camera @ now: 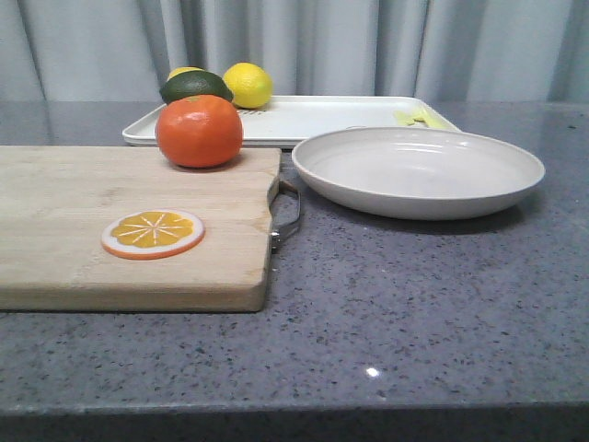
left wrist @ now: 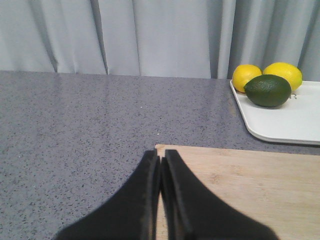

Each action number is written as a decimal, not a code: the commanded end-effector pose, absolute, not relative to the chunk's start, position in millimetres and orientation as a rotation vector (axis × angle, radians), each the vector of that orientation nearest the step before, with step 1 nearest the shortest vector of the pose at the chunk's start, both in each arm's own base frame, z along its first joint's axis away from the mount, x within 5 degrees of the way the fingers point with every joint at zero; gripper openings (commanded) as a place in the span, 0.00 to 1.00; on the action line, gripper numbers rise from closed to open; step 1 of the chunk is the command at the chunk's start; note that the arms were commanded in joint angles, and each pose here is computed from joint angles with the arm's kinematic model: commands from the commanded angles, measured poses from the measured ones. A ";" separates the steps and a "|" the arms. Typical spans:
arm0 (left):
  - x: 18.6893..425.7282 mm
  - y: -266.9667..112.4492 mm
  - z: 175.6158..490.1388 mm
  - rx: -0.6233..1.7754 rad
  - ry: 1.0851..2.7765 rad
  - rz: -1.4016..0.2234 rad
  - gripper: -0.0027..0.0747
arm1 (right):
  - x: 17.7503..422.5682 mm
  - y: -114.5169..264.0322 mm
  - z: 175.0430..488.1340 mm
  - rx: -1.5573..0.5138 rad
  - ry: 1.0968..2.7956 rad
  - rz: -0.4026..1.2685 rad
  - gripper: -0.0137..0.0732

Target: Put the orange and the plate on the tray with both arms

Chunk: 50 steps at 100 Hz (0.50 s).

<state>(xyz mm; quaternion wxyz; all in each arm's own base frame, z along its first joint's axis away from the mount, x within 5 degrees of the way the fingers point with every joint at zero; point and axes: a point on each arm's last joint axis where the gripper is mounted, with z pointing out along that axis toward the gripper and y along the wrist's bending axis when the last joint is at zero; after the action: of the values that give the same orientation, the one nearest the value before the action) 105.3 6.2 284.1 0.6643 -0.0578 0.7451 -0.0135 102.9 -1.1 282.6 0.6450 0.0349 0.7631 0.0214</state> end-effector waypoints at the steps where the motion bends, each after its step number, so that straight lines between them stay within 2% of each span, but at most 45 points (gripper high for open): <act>1: 108.9 7.7 302.6 -0.145 1.574 -0.033 0.01 | 105.8 -0.9 302.7 0.060 1.625 0.043 0.09; 23: 109.2 7.8 303.1 -0.146 1.568 -0.032 0.01 | 105.8 -0.9 302.4 0.061 1.628 0.042 0.09; 30: 109.6 7.9 302.8 -0.146 1.571 -0.032 0.04 | 105.8 -0.9 302.4 0.061 1.628 0.042 0.09; 42: 112.6 8.1 302.1 -0.147 1.584 -0.032 0.23 | 105.8 -0.9 302.4 0.061 1.628 0.042 0.09; 50: 114.5 8.2 300.9 -0.148 1.595 -0.032 0.43 | 105.8 -0.9 302.4 0.061 1.628 0.042 0.09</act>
<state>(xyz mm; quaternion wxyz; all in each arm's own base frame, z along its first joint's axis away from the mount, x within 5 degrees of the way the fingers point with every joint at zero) 110.5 6.7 282.9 0.6593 -0.0589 0.7495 -0.0128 103.6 -1.1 282.3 0.6439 0.0349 0.7640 0.0214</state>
